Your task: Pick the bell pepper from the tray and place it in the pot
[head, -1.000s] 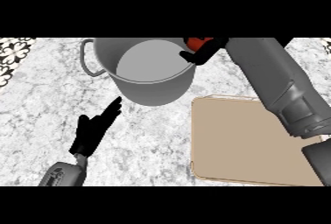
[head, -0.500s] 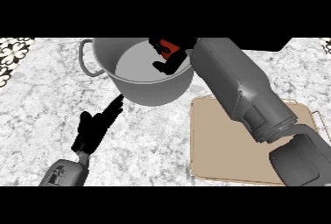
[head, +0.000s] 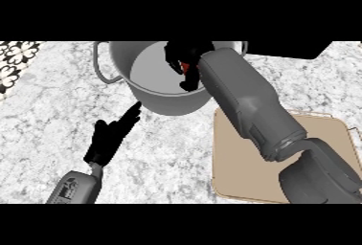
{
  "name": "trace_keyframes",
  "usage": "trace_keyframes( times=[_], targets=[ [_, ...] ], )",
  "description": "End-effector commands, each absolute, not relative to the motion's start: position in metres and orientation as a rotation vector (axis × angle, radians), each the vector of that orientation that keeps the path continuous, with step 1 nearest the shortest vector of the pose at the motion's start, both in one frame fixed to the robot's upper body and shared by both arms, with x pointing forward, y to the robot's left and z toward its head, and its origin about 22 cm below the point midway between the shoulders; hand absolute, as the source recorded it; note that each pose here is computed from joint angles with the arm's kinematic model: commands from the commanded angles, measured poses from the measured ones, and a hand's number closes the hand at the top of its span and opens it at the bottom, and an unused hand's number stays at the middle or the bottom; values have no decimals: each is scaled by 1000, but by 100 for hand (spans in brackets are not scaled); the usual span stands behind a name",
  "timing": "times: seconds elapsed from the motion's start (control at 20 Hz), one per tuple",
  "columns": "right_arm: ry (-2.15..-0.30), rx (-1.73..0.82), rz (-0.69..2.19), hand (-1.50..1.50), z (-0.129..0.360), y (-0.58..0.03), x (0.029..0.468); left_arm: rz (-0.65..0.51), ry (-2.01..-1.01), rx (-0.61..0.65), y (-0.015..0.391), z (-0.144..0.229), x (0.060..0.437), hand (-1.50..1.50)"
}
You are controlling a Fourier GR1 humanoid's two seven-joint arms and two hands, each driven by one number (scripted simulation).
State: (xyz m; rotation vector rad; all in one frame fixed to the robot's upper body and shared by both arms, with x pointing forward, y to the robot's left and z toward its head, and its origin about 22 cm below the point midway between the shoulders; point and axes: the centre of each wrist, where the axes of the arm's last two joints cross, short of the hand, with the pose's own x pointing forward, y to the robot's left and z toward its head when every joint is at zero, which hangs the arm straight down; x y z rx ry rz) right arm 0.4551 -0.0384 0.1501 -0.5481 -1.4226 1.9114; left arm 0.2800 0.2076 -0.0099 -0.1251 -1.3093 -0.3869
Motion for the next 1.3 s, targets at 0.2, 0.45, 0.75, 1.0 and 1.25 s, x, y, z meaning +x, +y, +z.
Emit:
trace_keyframes(
  times=[0.2,0.45,0.75,1.0,1.25],
  targets=[
    [-1429,-327,1771,-150,123,-39,446,-415,-1316,-137,211,-10,276,0],
    [-1705,0,1355,-150,142,-37,448,-410,-1322,-133,211,-12,284,0],
    [-1791,108,916,-150,155,-43,455,-384,-1315,-120,216,-9,286,0],
    [-1846,140,669,-150,177,-65,466,-361,-1307,-104,225,-5,279,0],
    [-1860,196,537,-150,180,-111,478,-361,-1307,-128,207,-7,272,0]
  ],
)
